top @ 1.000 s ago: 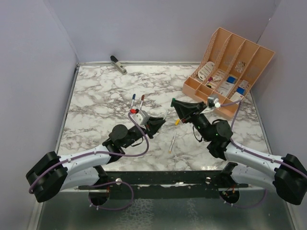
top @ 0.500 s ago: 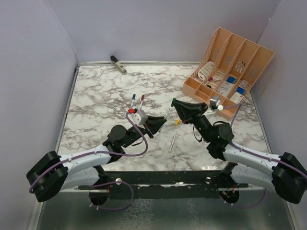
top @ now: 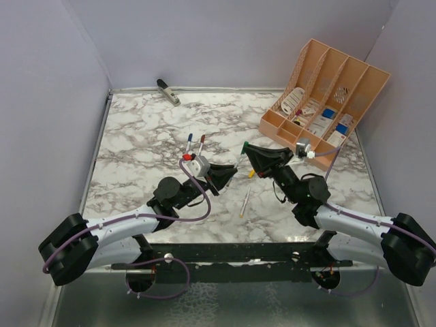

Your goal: Insert the pens into the pen caps

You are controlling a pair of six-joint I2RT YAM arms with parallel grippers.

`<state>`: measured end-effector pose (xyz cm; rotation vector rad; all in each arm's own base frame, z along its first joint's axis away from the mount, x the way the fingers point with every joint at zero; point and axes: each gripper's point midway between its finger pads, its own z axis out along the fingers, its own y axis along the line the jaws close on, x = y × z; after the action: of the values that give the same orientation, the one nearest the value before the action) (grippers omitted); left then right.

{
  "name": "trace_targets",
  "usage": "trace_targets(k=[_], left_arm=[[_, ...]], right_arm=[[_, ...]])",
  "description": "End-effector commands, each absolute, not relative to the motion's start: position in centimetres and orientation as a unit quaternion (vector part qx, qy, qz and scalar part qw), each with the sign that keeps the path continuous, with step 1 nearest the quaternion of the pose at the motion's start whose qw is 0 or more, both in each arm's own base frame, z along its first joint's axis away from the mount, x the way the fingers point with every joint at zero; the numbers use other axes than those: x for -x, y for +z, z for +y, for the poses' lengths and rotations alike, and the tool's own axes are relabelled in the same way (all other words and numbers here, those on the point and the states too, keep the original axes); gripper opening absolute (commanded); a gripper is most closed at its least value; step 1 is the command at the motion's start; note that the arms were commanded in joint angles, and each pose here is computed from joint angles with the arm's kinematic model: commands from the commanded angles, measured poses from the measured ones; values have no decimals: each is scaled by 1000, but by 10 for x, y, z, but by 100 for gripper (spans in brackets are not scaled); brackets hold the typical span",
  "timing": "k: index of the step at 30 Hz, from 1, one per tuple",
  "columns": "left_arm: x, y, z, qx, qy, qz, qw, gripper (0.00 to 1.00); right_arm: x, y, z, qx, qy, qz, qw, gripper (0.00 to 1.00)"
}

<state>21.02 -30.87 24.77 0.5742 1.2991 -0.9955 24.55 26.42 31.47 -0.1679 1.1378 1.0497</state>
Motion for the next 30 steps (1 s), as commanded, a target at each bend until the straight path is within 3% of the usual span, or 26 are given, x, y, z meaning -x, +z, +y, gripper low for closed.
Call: trace_targets(k=[1,30], left_arm=[[-206,268,-314,-252,-458,546,655,0],[-212,273,-305,-234,-439,545,675,0]], right_arm=[[-240,324,261,75,487,493,717,1],[-239,311,274,85,506,514,687,1]])
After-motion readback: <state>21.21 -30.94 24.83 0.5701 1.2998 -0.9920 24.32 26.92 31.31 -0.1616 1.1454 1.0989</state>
